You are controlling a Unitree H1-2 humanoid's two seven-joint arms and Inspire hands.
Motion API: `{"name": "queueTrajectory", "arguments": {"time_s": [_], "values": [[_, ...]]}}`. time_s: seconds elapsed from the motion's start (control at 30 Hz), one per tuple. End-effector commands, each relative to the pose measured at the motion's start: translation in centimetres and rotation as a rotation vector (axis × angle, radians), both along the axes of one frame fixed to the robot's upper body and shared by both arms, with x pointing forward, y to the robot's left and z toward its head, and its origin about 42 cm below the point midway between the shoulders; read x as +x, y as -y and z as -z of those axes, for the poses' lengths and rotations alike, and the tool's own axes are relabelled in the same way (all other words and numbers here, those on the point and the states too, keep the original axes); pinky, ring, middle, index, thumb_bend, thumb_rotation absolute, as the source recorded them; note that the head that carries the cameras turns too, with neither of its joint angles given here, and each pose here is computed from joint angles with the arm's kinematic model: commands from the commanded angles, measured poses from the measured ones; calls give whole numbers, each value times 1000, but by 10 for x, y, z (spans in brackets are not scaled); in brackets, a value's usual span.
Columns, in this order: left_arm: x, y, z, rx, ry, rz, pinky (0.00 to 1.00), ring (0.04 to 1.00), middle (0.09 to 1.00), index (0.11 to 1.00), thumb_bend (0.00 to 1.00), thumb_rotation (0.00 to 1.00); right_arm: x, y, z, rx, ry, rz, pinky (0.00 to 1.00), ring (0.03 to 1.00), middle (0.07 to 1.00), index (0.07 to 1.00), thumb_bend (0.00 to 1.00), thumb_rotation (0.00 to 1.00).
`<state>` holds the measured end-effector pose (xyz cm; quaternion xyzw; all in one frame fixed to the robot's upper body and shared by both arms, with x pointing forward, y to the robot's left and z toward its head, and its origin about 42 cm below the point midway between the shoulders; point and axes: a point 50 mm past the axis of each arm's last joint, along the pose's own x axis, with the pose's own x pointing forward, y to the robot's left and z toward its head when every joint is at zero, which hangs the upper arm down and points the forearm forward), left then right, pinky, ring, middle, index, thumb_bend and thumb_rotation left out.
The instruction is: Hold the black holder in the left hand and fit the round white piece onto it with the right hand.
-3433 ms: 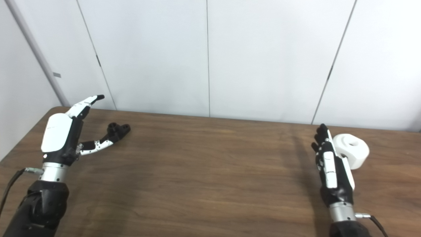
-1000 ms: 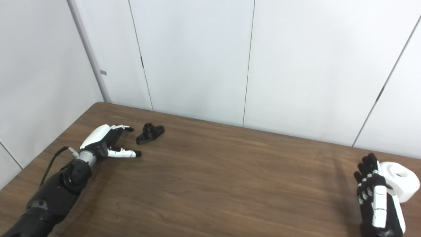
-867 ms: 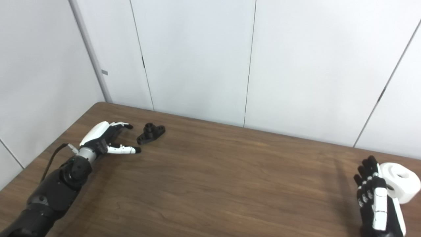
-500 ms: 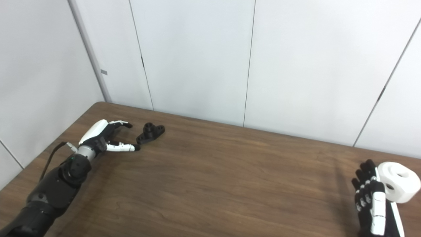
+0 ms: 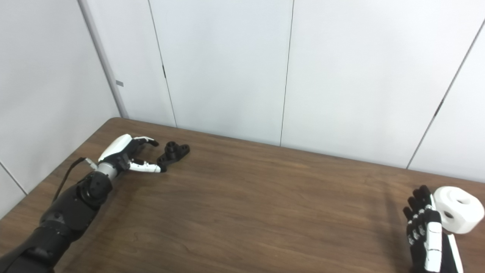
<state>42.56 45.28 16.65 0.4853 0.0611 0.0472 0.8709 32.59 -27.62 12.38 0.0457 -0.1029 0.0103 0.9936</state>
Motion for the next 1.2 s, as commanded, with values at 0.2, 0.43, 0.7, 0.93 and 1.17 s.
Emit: {"name": "queueTrajectory", "arguments": {"time_s": [0.2, 0.43, 0.7, 0.93, 1.17], "values": [[8, -6, -21, 100, 29, 31, 992, 964, 895, 783, 1000, 310, -7, -5, 11, 24, -27, 16, 1000, 1000, 1000, 1000, 360, 1000], [7, -8, -19, 134, 14, 31, 991, 963, 897, 787, 1000, 282, -5, -4, 13, 26, -23, 10, 1000, 1000, 1000, 1000, 380, 1000], [7, -9, -18, 133, 20, 37, 977, 957, 894, 784, 1000, 282, -6, -7, 10, 25, -14, 11, 1000, 1000, 1000, 1000, 383, 1000], [10, -7, -18, 117, 12, 30, 983, 960, 896, 782, 1000, 287, -7, -9, 9, 27, -9, 9, 1000, 1000, 1000, 1000, 379, 1000], [15, -2, -13, 88, 9, 33, 976, 961, 894, 781, 1000, 302, -8, -13, 9, 29, -8, 10, 1000, 1000, 1000, 1000, 378, 1000]]}}
